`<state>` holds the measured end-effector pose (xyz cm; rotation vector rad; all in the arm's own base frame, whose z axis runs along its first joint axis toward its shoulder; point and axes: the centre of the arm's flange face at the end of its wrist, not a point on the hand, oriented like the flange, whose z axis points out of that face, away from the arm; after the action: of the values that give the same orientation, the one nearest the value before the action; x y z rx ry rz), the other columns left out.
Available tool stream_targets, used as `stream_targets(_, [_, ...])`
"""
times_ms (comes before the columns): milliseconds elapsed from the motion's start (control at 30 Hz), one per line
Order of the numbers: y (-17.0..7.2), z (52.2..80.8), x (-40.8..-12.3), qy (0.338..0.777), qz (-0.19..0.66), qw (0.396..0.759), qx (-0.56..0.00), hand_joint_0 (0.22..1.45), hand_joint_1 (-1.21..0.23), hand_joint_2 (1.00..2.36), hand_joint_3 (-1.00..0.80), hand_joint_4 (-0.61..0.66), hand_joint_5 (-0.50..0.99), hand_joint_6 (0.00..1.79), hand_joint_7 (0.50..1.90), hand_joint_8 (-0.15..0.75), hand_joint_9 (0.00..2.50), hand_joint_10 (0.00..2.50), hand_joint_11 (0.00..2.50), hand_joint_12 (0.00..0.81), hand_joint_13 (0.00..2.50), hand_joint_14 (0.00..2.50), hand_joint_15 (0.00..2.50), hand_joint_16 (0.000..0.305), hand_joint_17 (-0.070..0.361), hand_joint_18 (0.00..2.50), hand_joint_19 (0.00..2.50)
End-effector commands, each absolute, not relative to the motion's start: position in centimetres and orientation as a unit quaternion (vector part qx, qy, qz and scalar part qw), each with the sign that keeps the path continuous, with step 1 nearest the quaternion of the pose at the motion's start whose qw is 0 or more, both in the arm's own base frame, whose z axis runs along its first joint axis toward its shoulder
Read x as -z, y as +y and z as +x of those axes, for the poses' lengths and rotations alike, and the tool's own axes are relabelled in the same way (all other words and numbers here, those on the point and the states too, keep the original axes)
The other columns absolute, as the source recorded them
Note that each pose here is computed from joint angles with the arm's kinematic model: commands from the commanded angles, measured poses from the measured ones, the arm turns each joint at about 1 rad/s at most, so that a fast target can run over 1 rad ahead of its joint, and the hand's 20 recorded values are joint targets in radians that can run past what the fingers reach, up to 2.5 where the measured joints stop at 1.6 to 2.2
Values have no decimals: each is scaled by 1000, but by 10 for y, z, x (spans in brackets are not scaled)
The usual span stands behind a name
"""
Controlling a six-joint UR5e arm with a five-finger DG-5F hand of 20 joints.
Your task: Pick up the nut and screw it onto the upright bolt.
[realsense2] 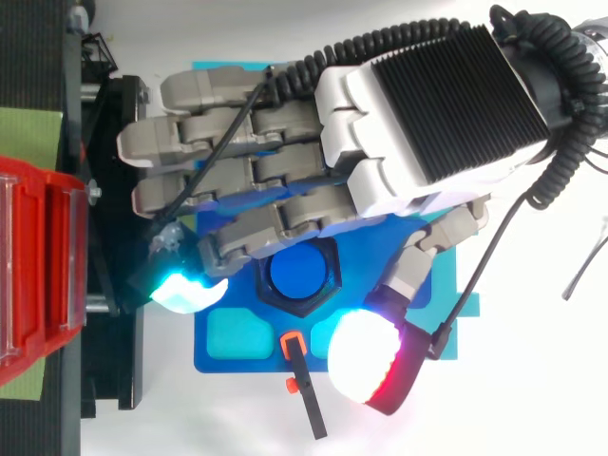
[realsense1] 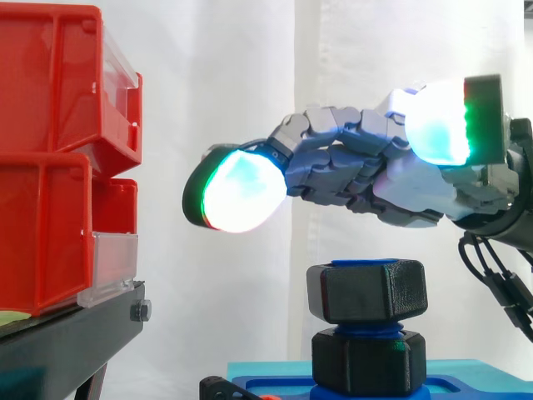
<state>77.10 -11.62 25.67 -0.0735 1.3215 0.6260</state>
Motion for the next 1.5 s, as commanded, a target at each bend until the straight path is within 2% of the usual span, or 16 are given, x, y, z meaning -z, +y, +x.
stream_targets(0, [-116, 764, -241, 614, -31, 736, -283, 416, -163, 1000, -500, 66, -215, 501, 577, 196, 226, 0, 0, 346, 0, 0, 0, 47, 106, 0, 0])
stream_targets(167, [-117, 759, -229, 610, -28, 741, -281, 417, -161, 1000, -500, 69, -215, 501, 580, 196, 218, 0, 0, 347, 0, 0, 0, 47, 106, 0, 0])
stream_targets(600, [-117, 760, -230, 606, -26, 744, -281, 418, -156, 1000, -500, 89, -207, 501, 625, 203, 237, 0, 0, 352, 0, 0, 0, 47, 106, 0, 0])
stream_targets(767, [-118, 759, -230, 607, -25, 743, -281, 419, -128, 1000, -500, 121, -178, 501, 625, 226, 345, 0, 0, 345, 94, 0, 0, 44, 99, 0, 0])
stream_targets(867, [-118, 759, -230, 607, -25, 743, -281, 422, -105, 1000, -500, 162, -150, 502, 714, 234, 383, 0, 0, 335, 136, 0, 0, 41, 93, 0, 0])
stream_targets(933, [-120, 759, -230, 607, -25, 743, -280, 423, -102, 1000, -500, 187, -128, 503, 839, 241, 410, 0, 0, 327, 150, 0, 0, 40, 89, 0, 0])
stream_targets(1233, [-124, 758, -231, 607, -23, 744, -277, 437, -108, 1000, -500, 237, -88, 504, 1062, 255, 482, 0, 0, 301, 209, 0, 0, 35, 79, 0, 0])
stream_targets(1467, [-130, 756, -230, 610, -22, 742, -277, 451, -112, 1000, -500, 217, -52, 503, 1228, 264, 546, 0, 0, 284, 253, 0, 0, 33, 73, 15, 0])
